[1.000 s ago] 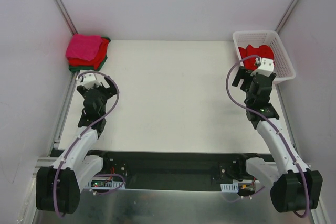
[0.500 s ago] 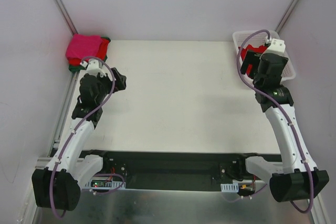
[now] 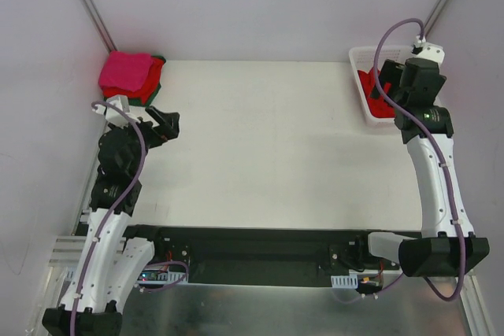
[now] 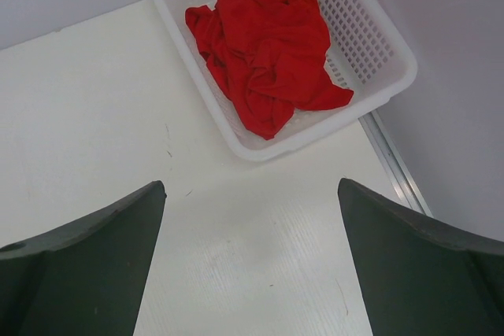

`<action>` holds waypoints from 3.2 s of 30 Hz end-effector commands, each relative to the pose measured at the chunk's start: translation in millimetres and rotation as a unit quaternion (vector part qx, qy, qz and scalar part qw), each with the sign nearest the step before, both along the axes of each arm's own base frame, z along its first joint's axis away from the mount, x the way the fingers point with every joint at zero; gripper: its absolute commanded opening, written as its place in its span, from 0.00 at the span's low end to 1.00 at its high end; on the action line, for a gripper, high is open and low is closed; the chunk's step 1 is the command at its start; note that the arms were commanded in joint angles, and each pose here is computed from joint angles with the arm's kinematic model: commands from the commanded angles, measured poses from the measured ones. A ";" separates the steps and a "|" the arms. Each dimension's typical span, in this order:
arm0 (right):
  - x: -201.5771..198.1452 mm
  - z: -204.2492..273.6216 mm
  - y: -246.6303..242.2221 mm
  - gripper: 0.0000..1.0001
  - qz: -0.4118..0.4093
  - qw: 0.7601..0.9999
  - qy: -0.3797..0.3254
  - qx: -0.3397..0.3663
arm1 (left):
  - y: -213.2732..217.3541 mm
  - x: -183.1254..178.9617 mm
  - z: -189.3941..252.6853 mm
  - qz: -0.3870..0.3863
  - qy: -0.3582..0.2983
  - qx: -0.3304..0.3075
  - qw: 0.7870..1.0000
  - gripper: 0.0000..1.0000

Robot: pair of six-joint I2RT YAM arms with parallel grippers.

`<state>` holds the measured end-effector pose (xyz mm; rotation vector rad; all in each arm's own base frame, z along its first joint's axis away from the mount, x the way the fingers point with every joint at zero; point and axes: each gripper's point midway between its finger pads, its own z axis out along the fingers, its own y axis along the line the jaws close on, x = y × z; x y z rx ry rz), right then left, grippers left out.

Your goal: Fold and stack the t-shirts

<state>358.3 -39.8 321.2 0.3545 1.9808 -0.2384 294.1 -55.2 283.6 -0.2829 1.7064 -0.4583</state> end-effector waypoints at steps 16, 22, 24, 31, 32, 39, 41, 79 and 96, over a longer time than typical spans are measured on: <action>-3.7 8.8 -19.3 0.96 -0.046 0.999 -0.013 0.015 | 18.7 8.7 -28.0 0.082 0.101 -0.031 0.991 0.99; 1.4 -4.0 -10.5 0.96 -0.026 0.999 -0.013 0.032 | 12.7 7.9 -34.0 0.052 0.109 -0.003 0.993 0.99; 4.6 -2.1 -4.1 0.96 -0.004 0.999 -0.028 0.033 | 10.0 6.6 -36.2 0.045 0.112 -0.006 0.993 0.99; 21.1 -33.1 -24.0 0.96 -0.042 0.997 0.047 0.053 | -19.3 2.0 -42.5 -0.050 0.127 0.000 0.991 0.96; 26.7 -34.1 -20.7 0.96 -0.030 0.996 0.050 0.064 | -23.9 1.3 -43.3 -0.065 0.129 0.000 0.989 0.96; 69.7 -47.9 -41.3 0.96 -0.045 0.993 0.068 0.081 | -31.9 -8.2 -45.6 -0.092 0.128 -0.005 0.988 0.99; 80.4 -64.9 -50.2 0.96 -0.050 0.990 0.090 0.096 | -33.3 -11.7 -45.8 -0.099 0.124 -0.002 0.987 0.99; 168.6 -199.9 -83.6 0.96 -0.048 0.968 0.200 0.144 | -35.7 -40.0 -59.6 -0.121 0.127 0.006 0.984 1.00; 189.7 -218.7 -96.4 0.99 -0.047 0.970 0.197 0.134 | -33.9 -47.1 -58.8 -0.120 0.128 0.011 0.984 0.99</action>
